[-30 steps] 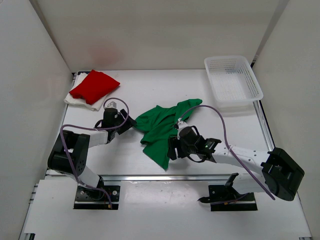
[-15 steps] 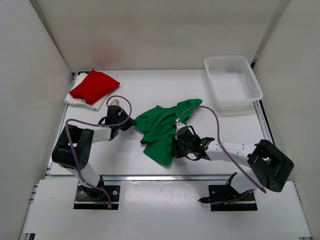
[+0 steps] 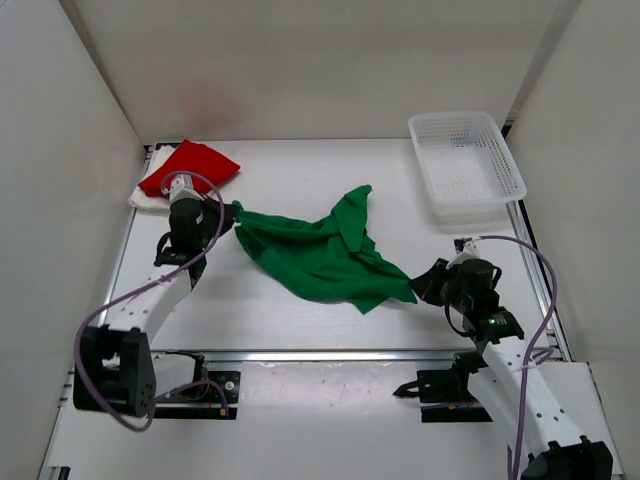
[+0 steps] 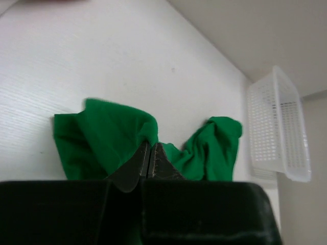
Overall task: Fold and stack the t-shirts
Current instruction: Flatten out the tshirt
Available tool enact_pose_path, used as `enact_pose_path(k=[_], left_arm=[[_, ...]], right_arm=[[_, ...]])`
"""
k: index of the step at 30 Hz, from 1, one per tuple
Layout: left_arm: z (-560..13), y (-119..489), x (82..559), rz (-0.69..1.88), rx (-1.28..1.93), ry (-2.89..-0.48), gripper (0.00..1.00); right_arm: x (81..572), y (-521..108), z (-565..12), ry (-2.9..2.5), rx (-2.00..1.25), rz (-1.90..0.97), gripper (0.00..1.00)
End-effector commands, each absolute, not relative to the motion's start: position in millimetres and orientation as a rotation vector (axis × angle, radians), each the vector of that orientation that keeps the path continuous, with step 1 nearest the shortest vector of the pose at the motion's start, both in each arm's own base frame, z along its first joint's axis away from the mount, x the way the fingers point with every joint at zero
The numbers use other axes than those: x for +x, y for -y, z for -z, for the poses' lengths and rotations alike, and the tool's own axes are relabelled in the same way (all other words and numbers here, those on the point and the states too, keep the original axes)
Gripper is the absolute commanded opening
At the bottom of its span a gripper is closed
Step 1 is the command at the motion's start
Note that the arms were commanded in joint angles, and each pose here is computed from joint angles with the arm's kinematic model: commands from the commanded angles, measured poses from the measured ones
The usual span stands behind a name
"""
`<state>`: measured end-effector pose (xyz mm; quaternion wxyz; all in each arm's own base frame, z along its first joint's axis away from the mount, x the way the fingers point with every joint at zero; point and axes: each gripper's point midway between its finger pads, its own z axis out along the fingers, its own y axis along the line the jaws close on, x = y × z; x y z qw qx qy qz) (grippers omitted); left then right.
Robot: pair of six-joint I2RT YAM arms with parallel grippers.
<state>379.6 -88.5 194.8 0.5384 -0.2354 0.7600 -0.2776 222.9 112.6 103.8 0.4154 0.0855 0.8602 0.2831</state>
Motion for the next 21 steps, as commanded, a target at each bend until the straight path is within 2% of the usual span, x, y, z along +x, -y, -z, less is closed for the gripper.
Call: enact_pose_path(k=[1,3,7,9,17,19,21], left_arm=[[-169.6,89.4,387.9,0.622,-0.578,-1.903,0.00],[-180.5,107.1,409.3,0.556,-0.524,-1.902,0.00],[-198.3,113.9,443.1,0.605,-0.519,-1.937,0.00],[-239.0,109.2,447.4,0.618,-0.493,-1.866,0.00],[-353.7,78.1,369.8,0.521,-0.362,-1.772,0.00],[-391.5,76.7,361.4,0.537,-0.346,-1.724,0.00],[-404.7,73.7,364.1,0.550,-0.354,-1.725,0.00]], right_arm=[[214.3,-117.8,-95.7,-2.201,0.248,-0.809,0.00],[220.3,-121.4,-96.2,-2.200,0.235,-0.818,0.00],[227.2,-131.0,-100.9,-2.203,0.177,-0.786,0.00],[226.8,-135.3,-105.3,-2.194,0.145,-0.768,0.00],[222.7,-135.7,-134.3,-2.117,0.082,-0.807,0.00],[225.0,-134.3,-145.9,-2.082,0.076,-0.817,0.00],[226.9,-135.4,-156.2,-2.062,0.060,-0.827,0.00]])
